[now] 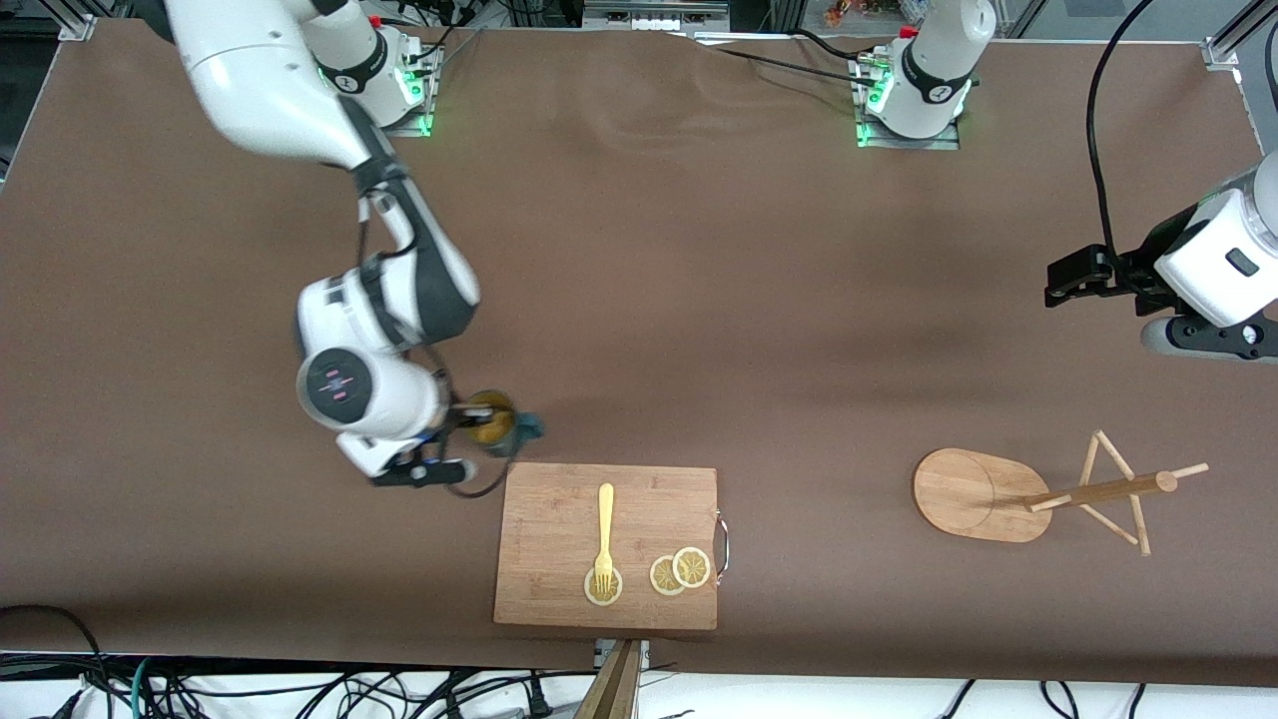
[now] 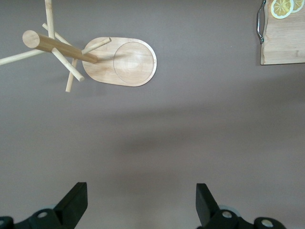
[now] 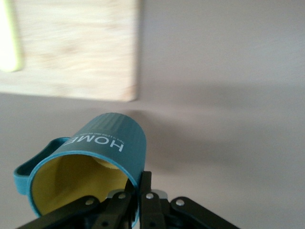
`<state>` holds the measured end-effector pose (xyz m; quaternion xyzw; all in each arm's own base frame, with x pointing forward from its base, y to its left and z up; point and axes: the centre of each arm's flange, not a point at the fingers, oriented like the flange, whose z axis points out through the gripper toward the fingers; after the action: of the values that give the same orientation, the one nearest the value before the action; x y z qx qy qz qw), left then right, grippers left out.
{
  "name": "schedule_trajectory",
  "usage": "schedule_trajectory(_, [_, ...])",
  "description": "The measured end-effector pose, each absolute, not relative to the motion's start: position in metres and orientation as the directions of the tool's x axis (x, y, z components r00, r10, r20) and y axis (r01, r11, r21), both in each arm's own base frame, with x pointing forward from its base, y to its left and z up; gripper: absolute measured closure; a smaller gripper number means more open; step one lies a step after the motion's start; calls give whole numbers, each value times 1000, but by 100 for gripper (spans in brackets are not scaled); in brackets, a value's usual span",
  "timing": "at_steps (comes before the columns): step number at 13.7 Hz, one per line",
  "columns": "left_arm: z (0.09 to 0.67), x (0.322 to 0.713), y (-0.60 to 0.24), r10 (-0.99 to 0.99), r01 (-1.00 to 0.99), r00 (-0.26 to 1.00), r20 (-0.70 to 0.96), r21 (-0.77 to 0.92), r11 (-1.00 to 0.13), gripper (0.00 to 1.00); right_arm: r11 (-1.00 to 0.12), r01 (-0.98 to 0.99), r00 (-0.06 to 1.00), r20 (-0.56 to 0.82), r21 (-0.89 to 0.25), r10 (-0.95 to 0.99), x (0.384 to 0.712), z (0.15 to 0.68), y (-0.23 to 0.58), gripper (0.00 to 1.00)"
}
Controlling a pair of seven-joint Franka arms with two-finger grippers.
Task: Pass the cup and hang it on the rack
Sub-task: 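Carry the mug with the right gripper toward the table middle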
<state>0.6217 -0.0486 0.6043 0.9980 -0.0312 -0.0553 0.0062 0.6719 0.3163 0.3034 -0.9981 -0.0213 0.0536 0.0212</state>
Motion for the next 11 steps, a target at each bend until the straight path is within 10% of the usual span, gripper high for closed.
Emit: schedule_trajectory(11, [604, 622, -48, -63, -61, 992, -110, 16, -998, 0, -992, -35, 999, -44, -120, -30, 463, 262, 610, 96])
